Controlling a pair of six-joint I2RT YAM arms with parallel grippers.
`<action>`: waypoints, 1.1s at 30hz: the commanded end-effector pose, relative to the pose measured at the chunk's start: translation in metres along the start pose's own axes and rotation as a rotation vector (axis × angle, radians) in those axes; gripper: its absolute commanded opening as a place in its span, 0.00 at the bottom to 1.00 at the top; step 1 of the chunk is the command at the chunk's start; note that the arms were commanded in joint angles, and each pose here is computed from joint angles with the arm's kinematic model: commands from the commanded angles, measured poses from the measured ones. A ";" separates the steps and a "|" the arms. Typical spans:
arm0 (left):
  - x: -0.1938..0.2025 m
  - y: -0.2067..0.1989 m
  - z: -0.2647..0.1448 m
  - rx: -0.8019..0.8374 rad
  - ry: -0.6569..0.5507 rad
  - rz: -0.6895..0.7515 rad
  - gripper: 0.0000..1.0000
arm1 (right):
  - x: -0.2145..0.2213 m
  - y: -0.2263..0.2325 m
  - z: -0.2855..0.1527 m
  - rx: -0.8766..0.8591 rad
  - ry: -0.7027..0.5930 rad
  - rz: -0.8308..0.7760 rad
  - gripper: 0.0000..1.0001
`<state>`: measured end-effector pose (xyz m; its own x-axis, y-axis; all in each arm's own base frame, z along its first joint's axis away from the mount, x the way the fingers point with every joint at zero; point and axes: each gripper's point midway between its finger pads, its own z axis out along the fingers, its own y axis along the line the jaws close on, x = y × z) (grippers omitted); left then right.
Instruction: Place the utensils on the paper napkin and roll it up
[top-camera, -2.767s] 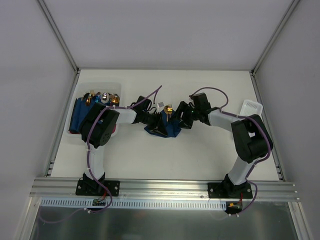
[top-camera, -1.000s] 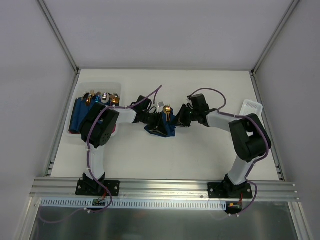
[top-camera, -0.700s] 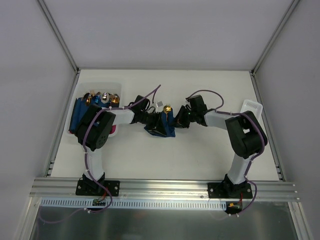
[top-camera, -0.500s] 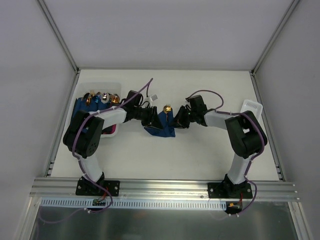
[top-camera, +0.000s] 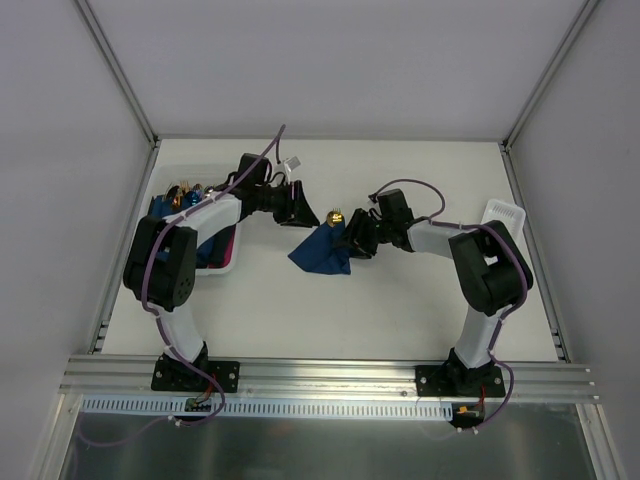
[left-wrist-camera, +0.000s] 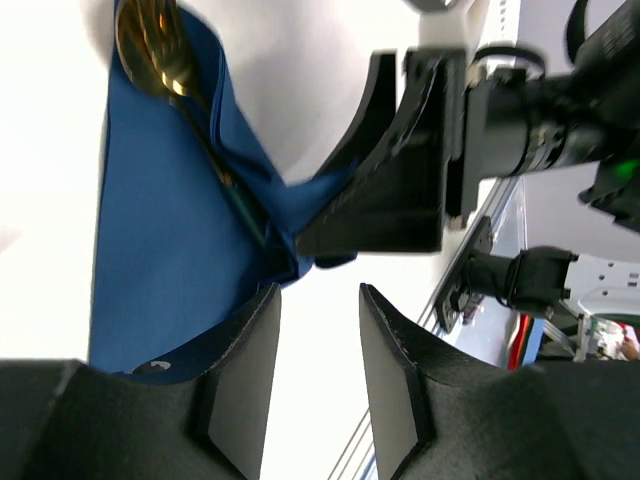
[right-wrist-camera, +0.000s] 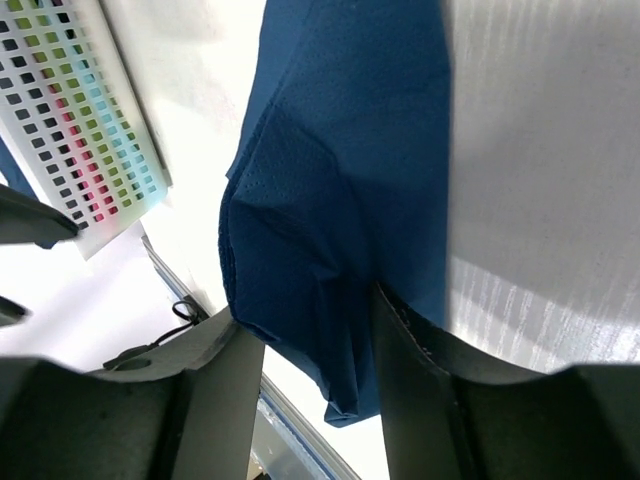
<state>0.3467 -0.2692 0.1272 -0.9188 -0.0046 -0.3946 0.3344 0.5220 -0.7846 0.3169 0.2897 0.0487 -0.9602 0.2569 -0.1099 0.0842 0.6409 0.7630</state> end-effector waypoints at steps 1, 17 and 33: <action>-0.022 -0.008 0.001 -0.007 -0.022 0.003 0.38 | -0.008 0.020 0.000 -0.056 -0.010 -0.030 0.48; 0.061 -0.005 0.019 0.089 0.128 0.010 0.36 | -0.014 0.013 -0.006 -0.019 -0.064 0.005 0.27; 0.068 0.007 0.049 0.013 0.122 0.236 0.37 | -0.015 0.009 -0.008 -0.013 -0.063 0.012 0.16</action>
<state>0.2815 -0.3012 0.0580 -0.9052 0.2001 -0.3750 0.4226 0.5183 -0.7435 0.3235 0.2863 0.0481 -0.9487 0.2988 -0.1038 0.1189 0.6411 0.7582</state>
